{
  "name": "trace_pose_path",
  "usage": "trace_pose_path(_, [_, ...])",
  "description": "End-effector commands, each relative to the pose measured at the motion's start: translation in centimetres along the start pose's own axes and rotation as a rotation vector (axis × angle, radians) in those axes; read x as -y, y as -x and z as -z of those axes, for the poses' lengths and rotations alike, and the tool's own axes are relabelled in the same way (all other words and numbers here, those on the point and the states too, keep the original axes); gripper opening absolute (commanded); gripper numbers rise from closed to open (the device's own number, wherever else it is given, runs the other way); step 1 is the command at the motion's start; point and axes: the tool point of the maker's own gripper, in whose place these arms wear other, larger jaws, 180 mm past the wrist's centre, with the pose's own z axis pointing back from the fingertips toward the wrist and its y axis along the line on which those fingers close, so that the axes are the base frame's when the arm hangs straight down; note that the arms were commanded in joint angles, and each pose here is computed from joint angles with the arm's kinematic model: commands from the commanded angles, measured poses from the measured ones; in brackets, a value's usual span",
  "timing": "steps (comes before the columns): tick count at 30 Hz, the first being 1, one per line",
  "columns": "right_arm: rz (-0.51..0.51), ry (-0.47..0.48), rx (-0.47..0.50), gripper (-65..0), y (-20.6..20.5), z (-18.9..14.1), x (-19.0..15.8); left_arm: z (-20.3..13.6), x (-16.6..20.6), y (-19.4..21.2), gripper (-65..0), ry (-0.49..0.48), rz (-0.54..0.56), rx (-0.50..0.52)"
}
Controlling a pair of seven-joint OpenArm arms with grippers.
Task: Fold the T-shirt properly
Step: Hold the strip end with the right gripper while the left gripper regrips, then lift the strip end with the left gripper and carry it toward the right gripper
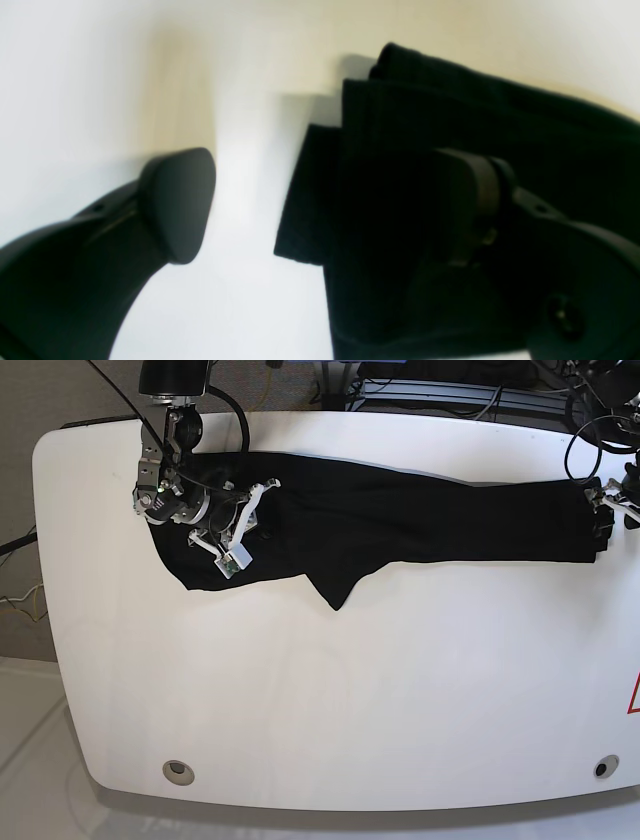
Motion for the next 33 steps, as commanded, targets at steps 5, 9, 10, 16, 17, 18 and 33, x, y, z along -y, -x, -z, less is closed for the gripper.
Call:
trace_pose_path(5, [-0.010,0.020,-0.037,-65.0,0.5,-0.1,0.4,1.6,3.3,5.2,-2.2,0.067,0.024,-0.188])
trace_pose_path(9, [-0.010,0.021,-0.040,-65.0,0.6,-0.1,0.4,2.2,4.9,6.3,-2.3,0.098,0.017,-0.204])
trace_pose_path(10, [-0.009,0.022,-0.039,-65.0,0.6,-0.1,0.5,2.3,5.2,6.6,-2.3,0.104,0.011,-0.206])
trace_pose_path(16, [-0.009,0.024,-0.039,-65.0,0.6,-0.2,0.5,2.8,6.8,7.5,-2.5,0.135,0.006,-0.223])
trace_pose_path(17, [-0.009,0.024,-0.039,-65.0,0.6,-0.2,0.5,2.9,7.0,7.7,-2.5,0.140,0.009,-0.228])
trace_pose_path(18, [-0.009,0.024,-0.039,-65.0,0.6,-0.2,0.5,2.9,7.2,8.0,-2.5,0.145,0.013,-0.235])
trace_pose_path(33, [-0.010,0.023,-0.034,-65.0,0.3,-0.1,0.5,2.2,7.0,9.8,-65.0,0.142,0.019,-0.278])
